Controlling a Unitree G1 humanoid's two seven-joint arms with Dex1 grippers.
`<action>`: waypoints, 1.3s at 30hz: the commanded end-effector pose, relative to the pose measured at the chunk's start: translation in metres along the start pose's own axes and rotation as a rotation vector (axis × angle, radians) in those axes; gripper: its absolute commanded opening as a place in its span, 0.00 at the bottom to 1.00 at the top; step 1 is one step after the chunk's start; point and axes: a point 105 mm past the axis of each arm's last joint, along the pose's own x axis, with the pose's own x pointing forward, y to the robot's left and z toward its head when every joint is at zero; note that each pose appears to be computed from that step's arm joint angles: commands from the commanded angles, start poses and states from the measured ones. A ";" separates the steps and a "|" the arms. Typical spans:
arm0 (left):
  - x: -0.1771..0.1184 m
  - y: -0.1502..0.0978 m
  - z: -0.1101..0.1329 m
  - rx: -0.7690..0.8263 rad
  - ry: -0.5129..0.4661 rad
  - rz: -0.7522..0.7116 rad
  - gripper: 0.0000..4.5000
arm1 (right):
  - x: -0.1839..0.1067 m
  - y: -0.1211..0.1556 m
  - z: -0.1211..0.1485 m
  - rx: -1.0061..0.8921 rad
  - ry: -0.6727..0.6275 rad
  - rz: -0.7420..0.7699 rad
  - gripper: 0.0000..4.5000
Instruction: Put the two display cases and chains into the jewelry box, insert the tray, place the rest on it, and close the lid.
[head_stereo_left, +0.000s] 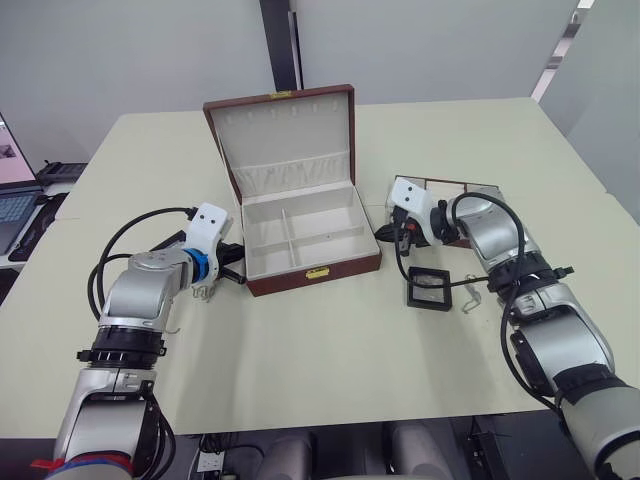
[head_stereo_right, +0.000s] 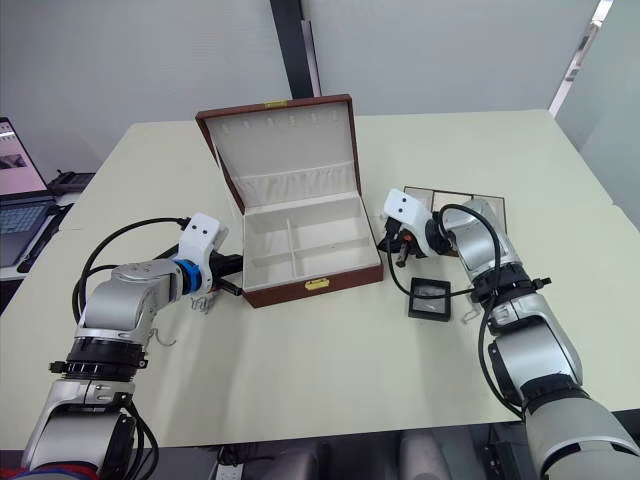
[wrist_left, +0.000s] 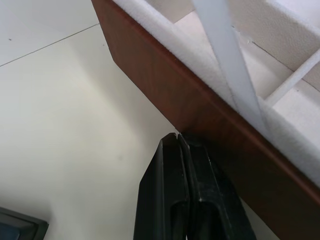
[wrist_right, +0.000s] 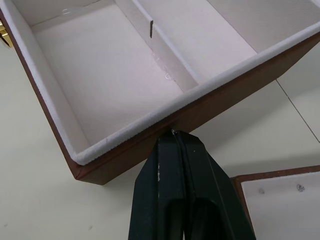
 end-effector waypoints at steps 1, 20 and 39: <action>0.010 -0.024 0.034 0.052 -0.117 -0.097 0.00 | 0.015 0.030 0.030 -0.078 -0.086 0.155 0.01; 0.027 -0.028 0.048 0.121 -0.130 -0.181 0.00 | 0.013 0.047 0.028 -0.065 -0.080 0.213 0.01; 0.034 -0.022 0.045 0.136 -0.130 -0.181 0.00 | 0.012 0.041 0.028 -0.038 -0.091 0.153 0.01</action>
